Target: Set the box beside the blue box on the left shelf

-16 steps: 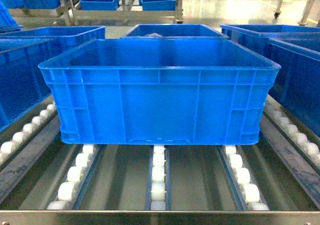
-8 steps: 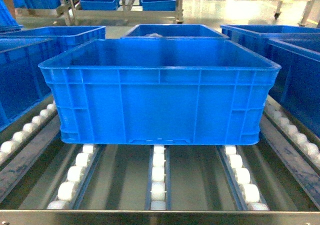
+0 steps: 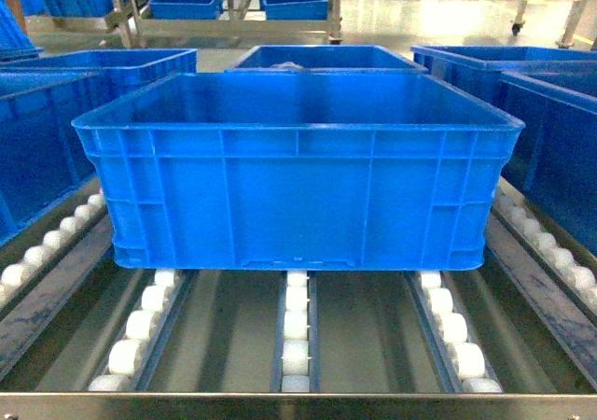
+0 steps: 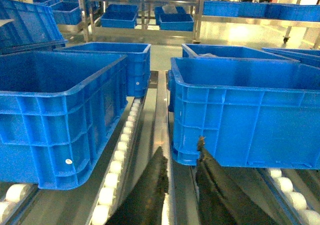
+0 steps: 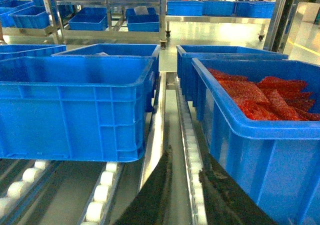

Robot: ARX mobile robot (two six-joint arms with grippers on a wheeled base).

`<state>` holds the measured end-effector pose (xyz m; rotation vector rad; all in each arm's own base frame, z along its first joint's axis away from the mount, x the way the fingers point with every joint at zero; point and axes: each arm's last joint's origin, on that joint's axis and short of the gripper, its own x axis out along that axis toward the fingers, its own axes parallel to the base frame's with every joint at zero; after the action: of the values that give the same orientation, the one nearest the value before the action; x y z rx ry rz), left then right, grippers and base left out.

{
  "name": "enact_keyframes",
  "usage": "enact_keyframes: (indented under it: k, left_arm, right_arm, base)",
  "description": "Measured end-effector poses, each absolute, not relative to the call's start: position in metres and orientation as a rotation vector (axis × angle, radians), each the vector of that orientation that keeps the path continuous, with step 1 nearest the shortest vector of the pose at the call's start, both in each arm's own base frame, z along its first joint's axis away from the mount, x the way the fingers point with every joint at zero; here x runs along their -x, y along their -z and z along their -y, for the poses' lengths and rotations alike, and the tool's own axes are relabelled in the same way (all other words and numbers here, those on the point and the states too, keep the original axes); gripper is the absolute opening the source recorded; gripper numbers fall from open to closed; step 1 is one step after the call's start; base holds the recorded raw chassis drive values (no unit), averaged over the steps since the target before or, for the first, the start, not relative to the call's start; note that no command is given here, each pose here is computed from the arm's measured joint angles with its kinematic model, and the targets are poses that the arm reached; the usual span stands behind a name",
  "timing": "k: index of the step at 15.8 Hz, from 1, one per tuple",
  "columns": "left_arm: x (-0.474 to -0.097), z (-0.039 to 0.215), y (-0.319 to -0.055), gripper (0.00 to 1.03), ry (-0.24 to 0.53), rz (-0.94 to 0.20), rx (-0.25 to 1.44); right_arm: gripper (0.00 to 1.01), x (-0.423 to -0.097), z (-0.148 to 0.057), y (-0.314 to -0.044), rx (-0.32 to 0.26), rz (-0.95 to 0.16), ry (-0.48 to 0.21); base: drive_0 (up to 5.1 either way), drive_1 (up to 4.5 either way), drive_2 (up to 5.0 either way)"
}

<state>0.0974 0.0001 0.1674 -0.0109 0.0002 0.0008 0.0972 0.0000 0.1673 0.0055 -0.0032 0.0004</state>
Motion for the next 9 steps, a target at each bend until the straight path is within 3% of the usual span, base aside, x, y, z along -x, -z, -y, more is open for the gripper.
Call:
enact_keyframes:
  k: [2, 3, 4, 9]
  left_arm:
    - [-0.0974, -0.0001, -0.1674, 0.39, -0.001, 0.0, 0.01]
    - [-0.0974, -0.0001, -0.1674, 0.56, -0.001, 0.0, 0.01]
    - [-0.0974, -0.0001, -0.1674, 0.96, -0.001, 0.0, 0.01]
    - [-0.0974, -0.0001, -0.1674, 0.98, -0.001, 0.0, 0.01]
  right_arm:
    - [0.39, -0.0972, 0.0, -0.1673, -0.006, 0.003, 0.0]
    - [0.56, -0.0972, 0.0, -0.1673, -0.006, 0.003, 0.0]
    - [0.96, -0.0972, 0.0, -0.1673, -0.006, 0.003, 0.0]
    - [0.98, -0.0972, 0.0, -0.1674, -0.006, 0.004, 0.0]
  base:
    - [0.0, 0.0, 0.0]
    - [0.0, 0.0, 0.0]
    - [0.0, 0.0, 0.0]
    - [0.0, 0.0, 0.0]
